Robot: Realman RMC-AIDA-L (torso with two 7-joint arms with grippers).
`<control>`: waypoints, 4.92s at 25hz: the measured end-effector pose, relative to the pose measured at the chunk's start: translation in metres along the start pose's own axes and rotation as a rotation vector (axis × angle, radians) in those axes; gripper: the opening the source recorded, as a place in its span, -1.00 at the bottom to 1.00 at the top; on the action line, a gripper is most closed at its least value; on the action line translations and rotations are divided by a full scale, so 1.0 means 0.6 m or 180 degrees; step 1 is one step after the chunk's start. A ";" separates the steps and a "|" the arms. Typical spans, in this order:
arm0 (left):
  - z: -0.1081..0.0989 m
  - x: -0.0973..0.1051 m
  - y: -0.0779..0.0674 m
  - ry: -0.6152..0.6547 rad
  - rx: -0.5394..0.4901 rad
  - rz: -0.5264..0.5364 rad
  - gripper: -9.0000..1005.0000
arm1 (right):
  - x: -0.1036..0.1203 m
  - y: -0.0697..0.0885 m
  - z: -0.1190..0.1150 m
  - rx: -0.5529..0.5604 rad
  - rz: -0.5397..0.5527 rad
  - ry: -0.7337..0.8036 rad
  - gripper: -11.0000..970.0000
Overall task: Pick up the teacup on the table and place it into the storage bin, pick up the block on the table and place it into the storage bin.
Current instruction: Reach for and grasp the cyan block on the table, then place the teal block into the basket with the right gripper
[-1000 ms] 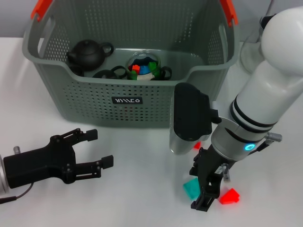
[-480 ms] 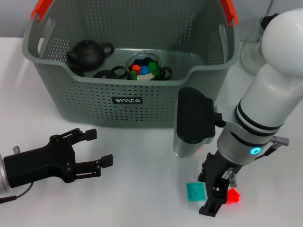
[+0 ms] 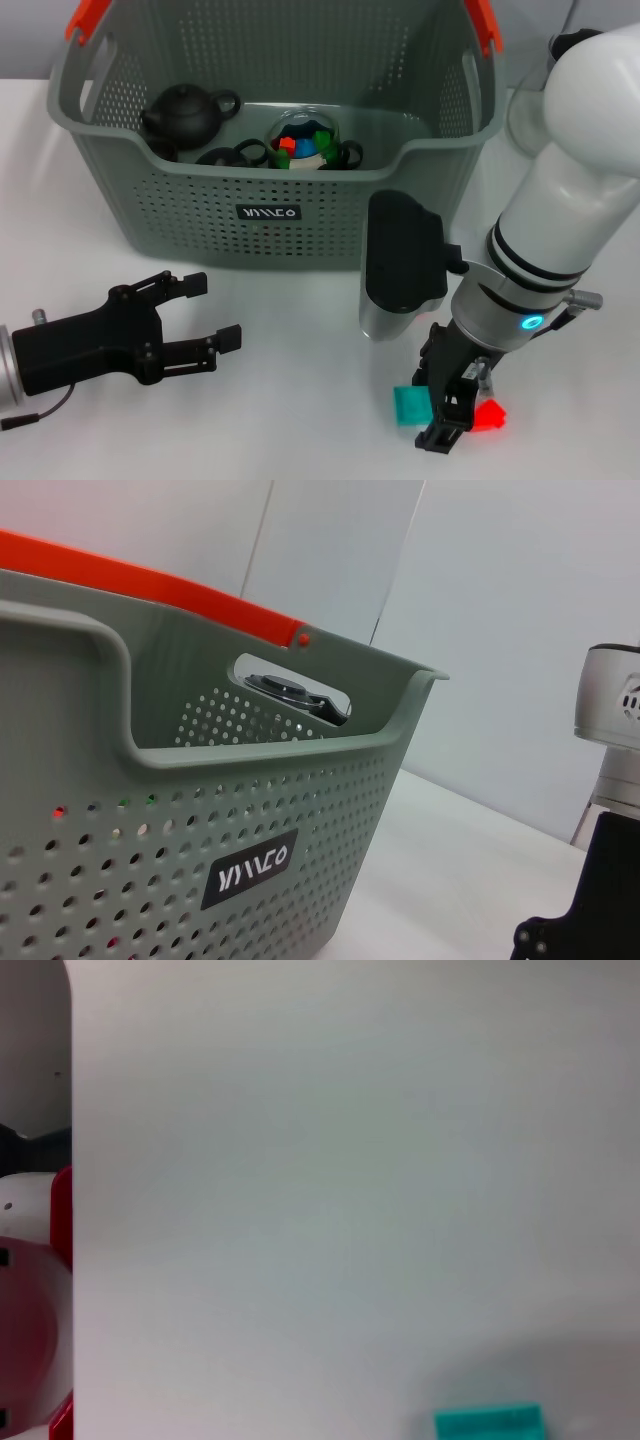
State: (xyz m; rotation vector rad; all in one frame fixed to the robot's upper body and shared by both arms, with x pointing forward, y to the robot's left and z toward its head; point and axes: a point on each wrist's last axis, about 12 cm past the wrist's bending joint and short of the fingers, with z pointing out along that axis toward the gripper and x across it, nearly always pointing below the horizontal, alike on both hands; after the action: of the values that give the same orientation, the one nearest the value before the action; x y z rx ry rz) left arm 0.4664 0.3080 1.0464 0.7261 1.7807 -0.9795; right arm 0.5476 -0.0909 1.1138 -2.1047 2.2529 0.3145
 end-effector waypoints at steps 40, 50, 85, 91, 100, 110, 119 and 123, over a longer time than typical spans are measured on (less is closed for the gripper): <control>0.001 0.001 0.005 0.0039 -0.0064 -0.0071 0.86 | 0.000 0.001 -0.023 -0.0038 0.0291 -0.0115 -0.02; 0.001 0.003 0.006 0.0054 -0.0096 -0.0074 0.86 | -0.010 0.008 -0.014 -0.0011 0.0182 -0.0070 0.41; 0.002 0.009 0.008 0.0091 -0.0160 -0.0110 0.86 | -0.010 0.016 0.012 0.0068 0.0150 0.0008 0.18; 0.002 0.009 0.008 0.0091 -0.0160 -0.0110 0.86 | -0.008 0.019 0.014 0.0057 0.0096 0.0047 0.07; 0.001 0.010 0.008 0.0091 -0.0161 -0.0112 0.86 | -0.006 0.022 -0.050 0.0138 0.0149 -0.0478 -0.11; 0.003 0.007 0.014 0.0096 -0.0227 -0.0135 0.86 | 0.147 0.002 -0.161 -0.0265 0.0444 -0.3013 -0.11; 0.011 -0.003 0.020 0.0078 -0.0203 -0.0178 0.86 | 0.232 -0.023 -0.170 0.0490 0.0384 -0.4798 -0.11; 0.014 -0.007 0.021 0.0074 -0.0190 -0.0217 0.86 | 0.219 -0.042 -0.185 0.0840 0.0228 -0.5084 -0.11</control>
State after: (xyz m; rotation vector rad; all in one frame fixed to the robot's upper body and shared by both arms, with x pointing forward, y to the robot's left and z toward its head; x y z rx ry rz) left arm 0.4818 0.3067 1.0444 0.6454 1.8574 -0.9620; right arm 0.5740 -0.2410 1.1971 -0.8537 1.1991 1.0844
